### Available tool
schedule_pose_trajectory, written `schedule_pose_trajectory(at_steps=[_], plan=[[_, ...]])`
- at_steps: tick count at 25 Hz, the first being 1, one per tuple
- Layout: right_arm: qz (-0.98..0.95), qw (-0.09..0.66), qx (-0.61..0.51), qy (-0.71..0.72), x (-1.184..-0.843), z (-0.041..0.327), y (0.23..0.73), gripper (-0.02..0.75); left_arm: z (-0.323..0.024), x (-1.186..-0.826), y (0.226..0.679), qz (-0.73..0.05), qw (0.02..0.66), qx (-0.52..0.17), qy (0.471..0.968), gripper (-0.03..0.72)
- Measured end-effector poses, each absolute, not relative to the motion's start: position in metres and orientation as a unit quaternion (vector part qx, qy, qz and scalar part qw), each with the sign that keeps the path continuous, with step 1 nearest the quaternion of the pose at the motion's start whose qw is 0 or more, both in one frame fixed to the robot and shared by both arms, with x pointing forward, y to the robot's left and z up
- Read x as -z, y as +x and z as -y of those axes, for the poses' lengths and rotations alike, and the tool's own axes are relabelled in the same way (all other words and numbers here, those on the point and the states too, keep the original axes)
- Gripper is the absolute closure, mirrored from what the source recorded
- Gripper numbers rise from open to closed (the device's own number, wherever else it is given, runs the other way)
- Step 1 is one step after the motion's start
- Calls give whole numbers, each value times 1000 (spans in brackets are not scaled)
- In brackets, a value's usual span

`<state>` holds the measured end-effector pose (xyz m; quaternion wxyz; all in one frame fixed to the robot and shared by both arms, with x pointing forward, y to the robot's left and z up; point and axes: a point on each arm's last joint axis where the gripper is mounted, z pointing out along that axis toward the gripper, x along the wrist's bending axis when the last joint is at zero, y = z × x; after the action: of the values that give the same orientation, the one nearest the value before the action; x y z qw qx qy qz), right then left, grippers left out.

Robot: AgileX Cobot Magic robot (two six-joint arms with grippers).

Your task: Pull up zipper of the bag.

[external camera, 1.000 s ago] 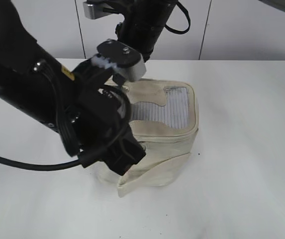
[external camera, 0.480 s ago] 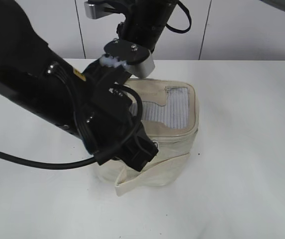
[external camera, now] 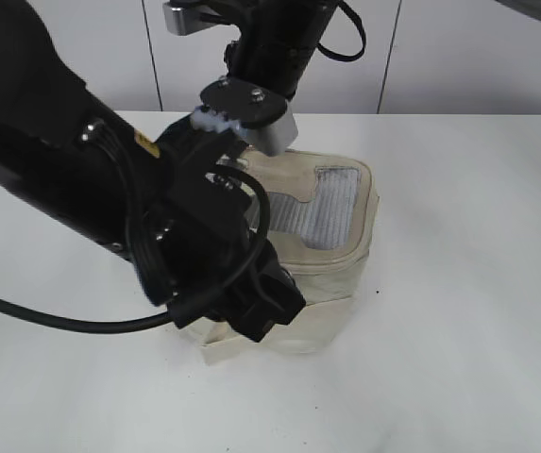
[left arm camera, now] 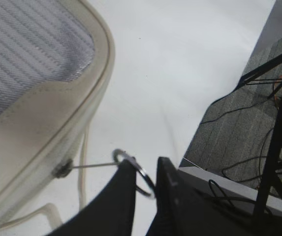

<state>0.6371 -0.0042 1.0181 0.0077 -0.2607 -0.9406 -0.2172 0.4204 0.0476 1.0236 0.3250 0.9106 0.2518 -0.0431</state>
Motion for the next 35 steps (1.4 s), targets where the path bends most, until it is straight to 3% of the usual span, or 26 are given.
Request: schedule_pose_trajectory(at_steps=[4, 9, 12, 24, 35], plan=[[939, 1, 212, -272, -1018, 8, 640, 648, -55, -1041, 412, -234, 338, 37, 911, 407], [930, -7, 223, -293, -1027, 10, 642, 407, -72, -1066, 410, -221, 364, -2, 905, 371], [927, -7, 221, -303, -1028, 11, 643, 332, -86, -1077, 413, -224, 367, -32, 902, 370], [900, -69, 238, -359, -1079, 55, 651, 312, -123, -1082, 452, -289, 361, -104, 880, 274], [881, -53, 198, -426, -1084, 123, 632, 345, -90, -1078, 530, -293, 320, -90, 896, 267]])
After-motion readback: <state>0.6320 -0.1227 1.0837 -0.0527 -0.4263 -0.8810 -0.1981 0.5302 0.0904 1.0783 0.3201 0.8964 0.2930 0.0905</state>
